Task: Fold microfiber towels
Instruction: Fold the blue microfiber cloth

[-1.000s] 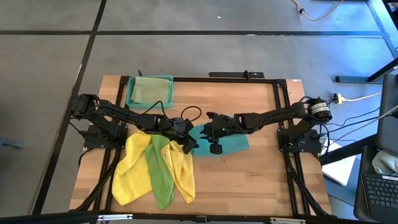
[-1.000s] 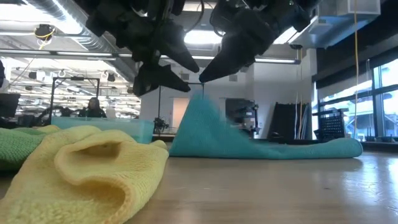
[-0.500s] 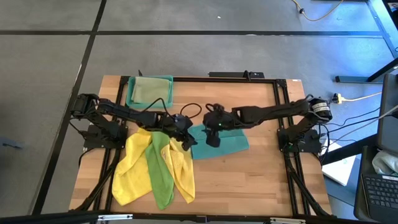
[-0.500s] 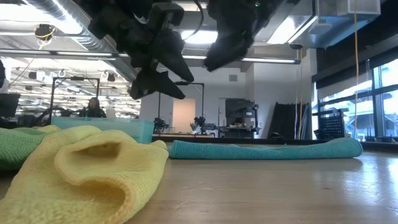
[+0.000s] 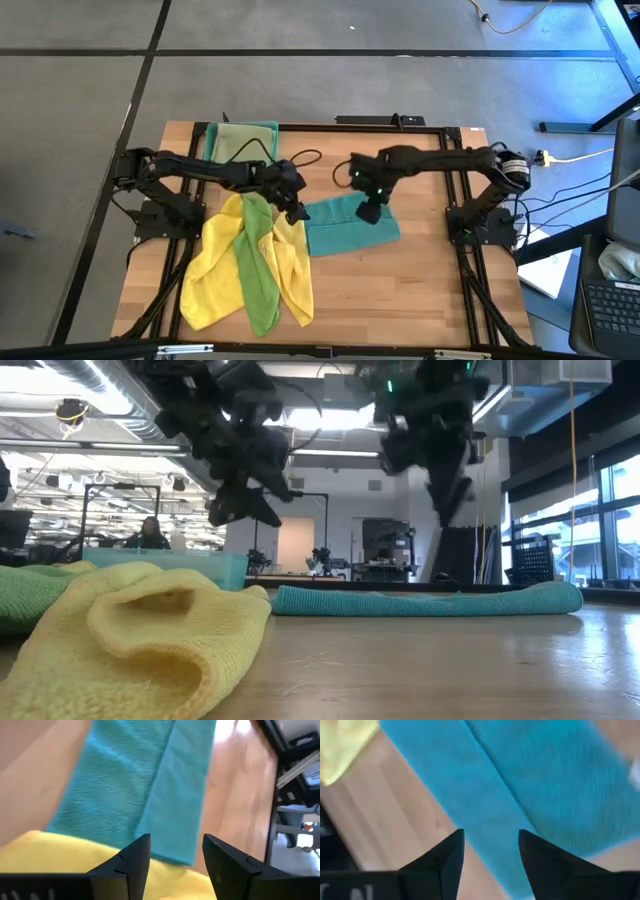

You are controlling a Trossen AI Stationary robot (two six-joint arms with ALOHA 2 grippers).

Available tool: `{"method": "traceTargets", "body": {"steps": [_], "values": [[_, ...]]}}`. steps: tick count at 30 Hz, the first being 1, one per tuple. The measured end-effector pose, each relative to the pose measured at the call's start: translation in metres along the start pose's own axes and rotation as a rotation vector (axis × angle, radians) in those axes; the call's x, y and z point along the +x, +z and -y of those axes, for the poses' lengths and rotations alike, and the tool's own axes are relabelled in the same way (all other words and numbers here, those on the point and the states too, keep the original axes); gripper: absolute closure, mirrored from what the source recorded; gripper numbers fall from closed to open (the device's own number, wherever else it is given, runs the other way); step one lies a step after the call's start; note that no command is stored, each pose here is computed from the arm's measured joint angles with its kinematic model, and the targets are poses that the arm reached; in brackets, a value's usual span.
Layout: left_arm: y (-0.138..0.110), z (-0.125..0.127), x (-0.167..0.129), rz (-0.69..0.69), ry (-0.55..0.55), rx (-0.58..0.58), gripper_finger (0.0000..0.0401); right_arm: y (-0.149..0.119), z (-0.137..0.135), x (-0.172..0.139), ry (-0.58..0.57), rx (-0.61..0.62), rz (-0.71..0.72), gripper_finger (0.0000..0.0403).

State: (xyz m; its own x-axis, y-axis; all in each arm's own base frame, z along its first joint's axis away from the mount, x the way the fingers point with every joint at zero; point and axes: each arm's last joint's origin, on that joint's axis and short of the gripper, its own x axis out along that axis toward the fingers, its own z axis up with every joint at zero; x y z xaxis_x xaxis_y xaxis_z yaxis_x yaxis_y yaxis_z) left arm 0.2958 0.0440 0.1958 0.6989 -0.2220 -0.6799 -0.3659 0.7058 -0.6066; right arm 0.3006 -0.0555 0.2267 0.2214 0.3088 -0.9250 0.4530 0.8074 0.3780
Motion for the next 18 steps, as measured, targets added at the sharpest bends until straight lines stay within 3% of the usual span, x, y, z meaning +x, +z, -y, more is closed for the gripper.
{"method": "traceTargets", "body": {"steps": [4,9,14,18], "values": [[0.005,-0.007,-0.003,0.009,0.005,0.017,0.0227,-0.006,0.034,0.006,0.093,0.080,-0.086,0.0213],[0.006,-0.008,-0.004,0.011,0.003,0.036,0.0227,-0.032,0.065,0.027,0.114,0.098,-0.222,0.0214],[0.003,-0.002,-0.001,0.032,0.033,0.027,0.0227,-0.059,0.085,0.044,0.147,0.173,-0.349,0.0214],[0.001,0.000,0.003,0.068,0.082,0.008,0.0227,-0.067,0.096,0.047,0.142,0.202,-0.357,0.0214]]}}
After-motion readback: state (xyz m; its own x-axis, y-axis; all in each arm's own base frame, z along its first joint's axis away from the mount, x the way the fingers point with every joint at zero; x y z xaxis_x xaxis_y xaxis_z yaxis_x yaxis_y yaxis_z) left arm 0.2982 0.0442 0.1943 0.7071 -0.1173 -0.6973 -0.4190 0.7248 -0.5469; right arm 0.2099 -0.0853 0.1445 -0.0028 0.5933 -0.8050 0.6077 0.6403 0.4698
